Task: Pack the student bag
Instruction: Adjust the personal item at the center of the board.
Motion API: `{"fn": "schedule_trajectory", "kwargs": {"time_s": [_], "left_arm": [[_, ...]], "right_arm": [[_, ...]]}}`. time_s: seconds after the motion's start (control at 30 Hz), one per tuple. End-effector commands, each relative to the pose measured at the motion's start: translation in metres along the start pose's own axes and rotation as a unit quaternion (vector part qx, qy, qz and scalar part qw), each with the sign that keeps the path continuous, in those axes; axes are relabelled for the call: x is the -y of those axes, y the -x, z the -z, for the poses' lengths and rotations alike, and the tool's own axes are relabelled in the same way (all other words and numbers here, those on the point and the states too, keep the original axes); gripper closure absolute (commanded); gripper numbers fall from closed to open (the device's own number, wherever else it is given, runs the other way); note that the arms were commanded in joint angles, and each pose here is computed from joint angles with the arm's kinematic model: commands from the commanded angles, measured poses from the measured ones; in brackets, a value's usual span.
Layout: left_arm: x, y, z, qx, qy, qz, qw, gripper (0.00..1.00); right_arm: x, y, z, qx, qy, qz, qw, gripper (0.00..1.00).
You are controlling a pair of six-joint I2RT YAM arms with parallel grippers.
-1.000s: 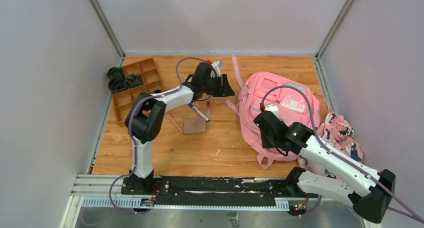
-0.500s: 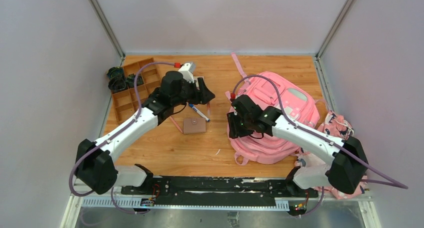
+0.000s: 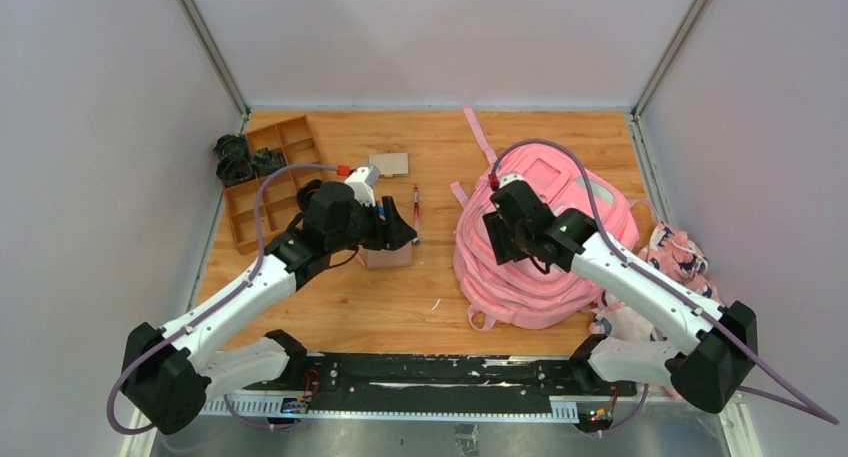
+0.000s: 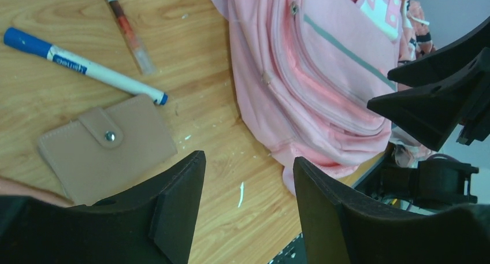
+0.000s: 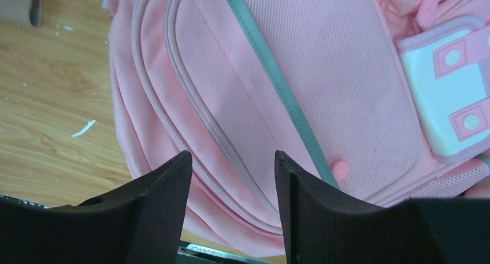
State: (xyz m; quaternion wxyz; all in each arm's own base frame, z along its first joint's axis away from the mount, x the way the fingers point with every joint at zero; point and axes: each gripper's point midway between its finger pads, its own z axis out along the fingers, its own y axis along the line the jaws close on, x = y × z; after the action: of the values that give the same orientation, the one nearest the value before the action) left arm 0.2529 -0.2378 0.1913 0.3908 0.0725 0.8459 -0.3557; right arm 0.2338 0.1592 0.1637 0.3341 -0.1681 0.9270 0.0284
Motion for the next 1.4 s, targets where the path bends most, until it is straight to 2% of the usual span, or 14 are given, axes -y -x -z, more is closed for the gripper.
{"fn": "schedule_trajectory", "kwargs": {"time_s": [0.0,0.3,0.6,0.83,0.93,0.97,1.0,1.03,1.17,1.27,1.33,1.37], "left_arm": [[-0.003,-0.013,0.006,-0.002,0.006,0.013,1.0,0.37],[-0.004,-0.014,0.001,-0.01,0.019,0.01,1.0,0.37],[-0.014,-0.018,-0.001,-0.023,0.054,0.0,0.998,0.38],[-0.02,-0.019,0.002,-0.021,0.072,-0.001,0.997,0.38],[-0.025,-0.019,0.005,-0.021,0.086,-0.003,0.996,0.38],[-0.026,-0.019,0.006,-0.02,0.088,-0.004,0.996,0.37],[-0.028,-0.019,0.006,-0.019,0.091,-0.006,0.996,0.37],[-0.031,-0.02,0.007,-0.02,0.098,-0.011,0.995,0.37],[-0.061,-0.027,0.01,-0.044,0.173,-0.037,0.983,0.37],[-0.071,-0.026,0.012,-0.05,0.2,-0.048,0.977,0.36],[-0.08,-0.023,0.014,-0.037,0.222,-0.045,0.973,0.34],[-0.086,-0.022,0.015,-0.029,0.237,-0.04,0.97,0.28]], "right_arm": [[0.001,-0.026,-0.001,-0.04,0.001,0.043,0.998,0.44],[-0.029,-0.051,-0.011,-0.047,0.053,0.077,0.995,0.62],[-0.028,-0.043,-0.024,-0.038,0.025,0.08,0.996,0.56],[-0.026,-0.056,-0.037,-0.066,0.011,0.081,0.994,0.55],[-0.019,-0.06,-0.041,-0.066,-0.012,0.073,0.995,0.64],[-0.016,-0.059,-0.041,-0.065,-0.023,0.071,0.995,0.74],[-0.013,-0.056,-0.037,-0.063,-0.031,0.065,0.995,0.92],[-0.012,-0.05,-0.03,-0.057,-0.032,0.06,0.996,0.99],[-0.013,-0.017,0.002,0.013,-0.002,0.046,0.999,1.0],[-0.004,0.003,0.02,0.063,-0.009,0.038,0.997,1.0],[0.003,0.015,0.034,0.086,-0.017,0.03,0.996,1.0],[0.006,0.022,0.042,0.099,-0.018,0.024,0.995,1.0]]}}
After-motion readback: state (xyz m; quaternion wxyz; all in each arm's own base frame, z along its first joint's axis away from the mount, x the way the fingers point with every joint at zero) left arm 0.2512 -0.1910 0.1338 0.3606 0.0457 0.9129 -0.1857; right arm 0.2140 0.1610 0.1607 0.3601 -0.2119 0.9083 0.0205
